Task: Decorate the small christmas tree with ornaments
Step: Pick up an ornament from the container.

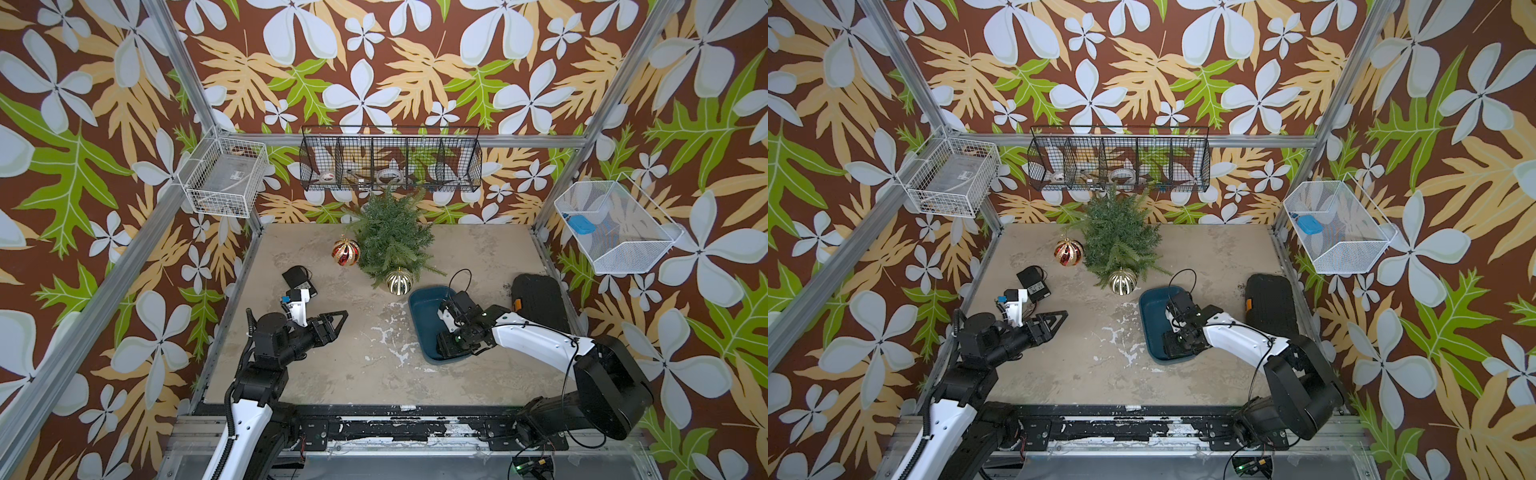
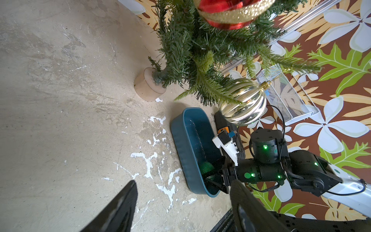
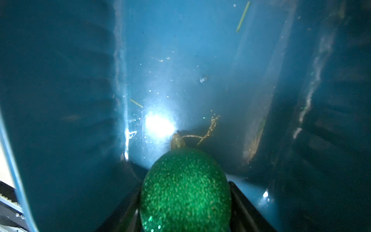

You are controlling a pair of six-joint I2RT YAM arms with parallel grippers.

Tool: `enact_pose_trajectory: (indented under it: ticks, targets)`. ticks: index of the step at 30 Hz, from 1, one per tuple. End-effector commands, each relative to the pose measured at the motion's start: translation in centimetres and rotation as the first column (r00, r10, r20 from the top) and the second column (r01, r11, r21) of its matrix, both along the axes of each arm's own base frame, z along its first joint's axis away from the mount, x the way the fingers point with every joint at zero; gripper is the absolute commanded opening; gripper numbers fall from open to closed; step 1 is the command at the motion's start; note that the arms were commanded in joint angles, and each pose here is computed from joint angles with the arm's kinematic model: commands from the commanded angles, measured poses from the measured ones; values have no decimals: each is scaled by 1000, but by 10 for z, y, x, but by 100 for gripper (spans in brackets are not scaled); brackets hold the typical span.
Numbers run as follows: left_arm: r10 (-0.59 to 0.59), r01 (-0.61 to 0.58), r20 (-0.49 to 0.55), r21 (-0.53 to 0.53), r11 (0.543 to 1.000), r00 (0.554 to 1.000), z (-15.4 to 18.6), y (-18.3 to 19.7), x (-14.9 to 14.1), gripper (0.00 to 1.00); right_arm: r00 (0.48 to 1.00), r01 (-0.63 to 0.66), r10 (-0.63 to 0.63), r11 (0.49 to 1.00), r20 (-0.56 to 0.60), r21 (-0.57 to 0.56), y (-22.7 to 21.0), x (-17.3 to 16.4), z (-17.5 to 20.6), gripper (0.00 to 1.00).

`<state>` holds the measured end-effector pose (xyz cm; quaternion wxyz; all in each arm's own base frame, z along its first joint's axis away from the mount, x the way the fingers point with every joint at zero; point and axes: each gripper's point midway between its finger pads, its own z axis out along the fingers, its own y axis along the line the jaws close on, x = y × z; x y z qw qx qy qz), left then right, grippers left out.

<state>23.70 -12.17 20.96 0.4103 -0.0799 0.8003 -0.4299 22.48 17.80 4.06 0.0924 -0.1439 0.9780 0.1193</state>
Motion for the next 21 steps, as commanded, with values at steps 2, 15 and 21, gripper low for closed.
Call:
enact_pose_trajectory:
  ticks: [2, 15, 21]
  targets:
    - [2, -2, 0, 2, 1000, 1000, 1, 0, 0, 75, 999, -9, 9, 1000, 32, 17, 4, 6, 11, 56]
    - [-23, 24, 53, -25, 999, 998, 28, -5, 4, 75, 941, 52, -189, 901, 282, 431, -2, 50, 174, 57]
    - [-69, 82, 128, -100, 992, 989, 64, -14, 3, 74, 904, -59, -188, 834, 384, 548, 5, 47, 241, 57]
